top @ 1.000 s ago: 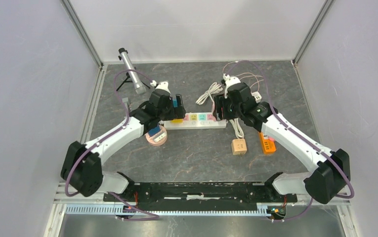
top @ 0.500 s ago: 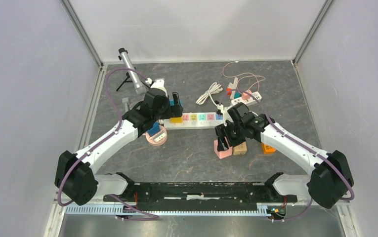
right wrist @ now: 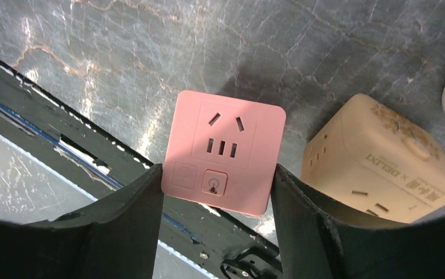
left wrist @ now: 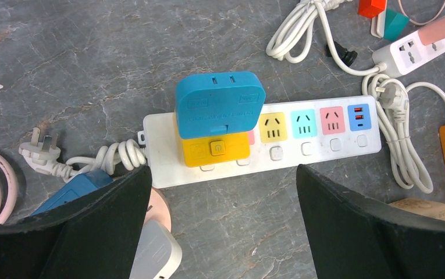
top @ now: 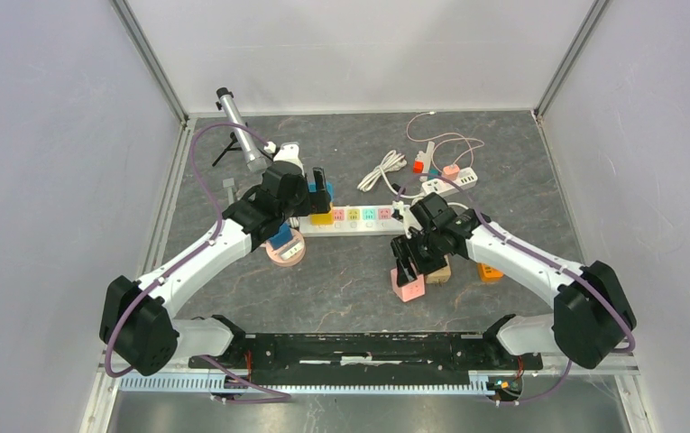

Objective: Pull the plug off the socket

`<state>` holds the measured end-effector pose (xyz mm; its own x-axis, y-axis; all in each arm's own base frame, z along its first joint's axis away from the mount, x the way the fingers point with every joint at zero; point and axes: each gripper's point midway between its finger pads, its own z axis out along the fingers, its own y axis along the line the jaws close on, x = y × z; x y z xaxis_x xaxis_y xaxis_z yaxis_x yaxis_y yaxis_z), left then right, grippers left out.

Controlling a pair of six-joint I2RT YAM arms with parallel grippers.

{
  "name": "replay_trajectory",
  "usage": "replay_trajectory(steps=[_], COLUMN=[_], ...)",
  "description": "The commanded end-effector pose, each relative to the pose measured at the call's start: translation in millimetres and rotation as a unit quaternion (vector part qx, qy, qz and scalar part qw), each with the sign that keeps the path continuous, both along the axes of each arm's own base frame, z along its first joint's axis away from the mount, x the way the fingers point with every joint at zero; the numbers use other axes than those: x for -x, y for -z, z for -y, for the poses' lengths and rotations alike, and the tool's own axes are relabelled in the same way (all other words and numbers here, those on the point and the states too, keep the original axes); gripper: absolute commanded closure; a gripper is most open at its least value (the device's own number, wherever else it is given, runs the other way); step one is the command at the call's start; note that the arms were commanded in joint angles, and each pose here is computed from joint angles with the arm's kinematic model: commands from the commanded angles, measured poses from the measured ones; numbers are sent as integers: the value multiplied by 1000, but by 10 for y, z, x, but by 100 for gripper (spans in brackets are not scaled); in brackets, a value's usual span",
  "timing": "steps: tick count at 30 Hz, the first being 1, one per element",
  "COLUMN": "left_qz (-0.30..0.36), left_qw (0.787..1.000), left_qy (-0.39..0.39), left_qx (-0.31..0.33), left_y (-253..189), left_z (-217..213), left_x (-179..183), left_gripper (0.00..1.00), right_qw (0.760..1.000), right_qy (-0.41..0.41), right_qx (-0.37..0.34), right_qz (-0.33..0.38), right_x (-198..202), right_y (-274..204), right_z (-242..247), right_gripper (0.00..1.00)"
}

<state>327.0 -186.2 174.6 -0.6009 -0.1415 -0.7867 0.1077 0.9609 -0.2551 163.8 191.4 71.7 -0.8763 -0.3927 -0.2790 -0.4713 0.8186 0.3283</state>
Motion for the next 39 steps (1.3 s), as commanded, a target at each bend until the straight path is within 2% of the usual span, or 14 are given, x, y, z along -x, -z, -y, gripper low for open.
replay_trajectory(steps=[1,9,14,17,20,25,34,39], left_qz=[32,15,13,16,16,5,-8,-2], left_qw=[999,1000,999,999,999,999,999,999], left_qy=[9,1,3,1,1,-2,29,36], left_qx=[-7,-27,-29,-31,-33,-37,-26,-40], left_y=[-194,-95,-81,-93,-96,22,152,259], left_z=[-8,-56,-47,-52,-52,-51,151,238], left_x=[-52,-56,-66,-78,-86,-95,-187,-261], left_gripper=[0,0,0,0,0,0,0,1], right_qw=[1000,999,997,994,989,977,960,956], right_qy=[9,10,13,11,14,65,152,170], right_qx=[-6,8,-3,-40,-59,-20,4,35], right_qz=[28,38,71,100,134,203,235,237], right_x=[-205,-360,-559,-697,-857,-1259,-1762,-1881], right_y=[6,61,-95,-297,-471,-563,-425,-315], right_z=[-107,-149,-245,-403,-495,-411,-481,-435], right_gripper=[36,12,7,5,4,7,13,22])
